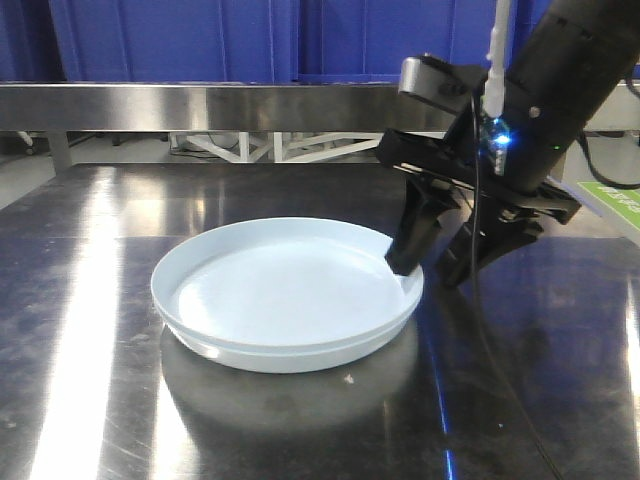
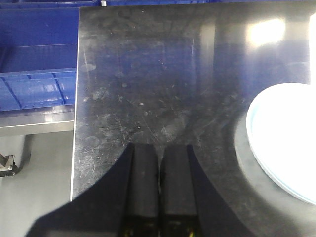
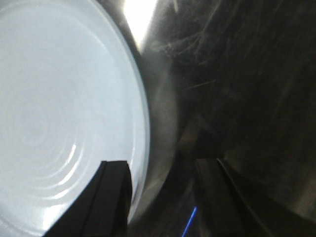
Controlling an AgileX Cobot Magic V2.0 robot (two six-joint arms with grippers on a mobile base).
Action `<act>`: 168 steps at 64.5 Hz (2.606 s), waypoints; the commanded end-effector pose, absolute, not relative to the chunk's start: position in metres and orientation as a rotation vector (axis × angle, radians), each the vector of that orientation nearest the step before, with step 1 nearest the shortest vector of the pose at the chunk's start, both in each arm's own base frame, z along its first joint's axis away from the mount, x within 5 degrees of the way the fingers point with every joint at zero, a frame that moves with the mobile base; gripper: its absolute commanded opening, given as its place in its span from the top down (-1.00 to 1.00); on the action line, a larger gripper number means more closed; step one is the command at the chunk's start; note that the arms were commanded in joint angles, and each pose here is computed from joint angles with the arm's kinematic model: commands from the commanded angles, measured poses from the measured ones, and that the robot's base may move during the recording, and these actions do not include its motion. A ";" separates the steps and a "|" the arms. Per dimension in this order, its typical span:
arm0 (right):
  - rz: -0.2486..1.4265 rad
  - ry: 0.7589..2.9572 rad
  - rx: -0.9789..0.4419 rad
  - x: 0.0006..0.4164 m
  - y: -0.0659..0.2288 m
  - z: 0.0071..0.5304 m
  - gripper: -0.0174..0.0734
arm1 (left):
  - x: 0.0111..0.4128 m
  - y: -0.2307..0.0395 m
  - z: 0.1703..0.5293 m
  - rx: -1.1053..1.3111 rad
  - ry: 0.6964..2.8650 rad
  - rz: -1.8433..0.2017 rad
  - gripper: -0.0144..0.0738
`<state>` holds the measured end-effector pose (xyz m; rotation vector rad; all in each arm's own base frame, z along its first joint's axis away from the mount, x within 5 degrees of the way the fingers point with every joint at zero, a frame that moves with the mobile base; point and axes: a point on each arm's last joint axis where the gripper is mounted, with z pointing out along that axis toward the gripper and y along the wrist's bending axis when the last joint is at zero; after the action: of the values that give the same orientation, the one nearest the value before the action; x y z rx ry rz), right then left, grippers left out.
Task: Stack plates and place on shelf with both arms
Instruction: 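Grasp the rim of the stacked plates with the right gripper, then lift the plate stack up with the right gripper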
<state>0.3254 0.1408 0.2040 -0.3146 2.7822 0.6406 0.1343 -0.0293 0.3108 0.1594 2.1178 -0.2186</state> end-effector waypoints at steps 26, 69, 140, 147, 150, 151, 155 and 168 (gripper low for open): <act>0.698 2.693 -0.288 0.330 0.145 0.220 -0.30 | 0.137 -0.029 0.326 0.129 2.023 -0.236 0.47; 0.694 2.684 -0.354 0.325 0.156 0.223 0.49 | 0.137 -0.029 0.327 0.129 2.015 -0.233 0.47; 0.682 1.959 -0.300 0.176 0.092 0.385 0.49 | 0.136 -0.029 0.316 0.132 2.058 -0.233 0.47; 0.678 1.946 -0.293 0.164 0.087 0.378 0.49 | 0.133 -0.028 0.306 0.126 2.055 -0.230 0.47; 0.677 1.942 -0.291 0.161 0.086 0.377 0.49 | 0.131 -0.028 0.302 0.123 2.044 -0.228 0.47; 0.678 1.940 -0.292 0.160 0.085 0.377 0.49 | 0.131 -0.028 0.301 0.122 2.043 -0.228 0.47; 0.678 1.938 -0.292 0.158 0.085 0.377 0.49 | 0.130 -0.027 0.296 0.120 2.051 -0.226 0.48; 0.678 1.939 -0.289 0.159 0.085 0.376 0.49 | 0.130 -0.027 0.295 0.119 2.048 -0.226 0.48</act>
<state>0.1576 0.0872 0.3582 -0.3490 2.0514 0.6661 0.1255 -0.0274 0.2786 0.1540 2.1676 -0.2126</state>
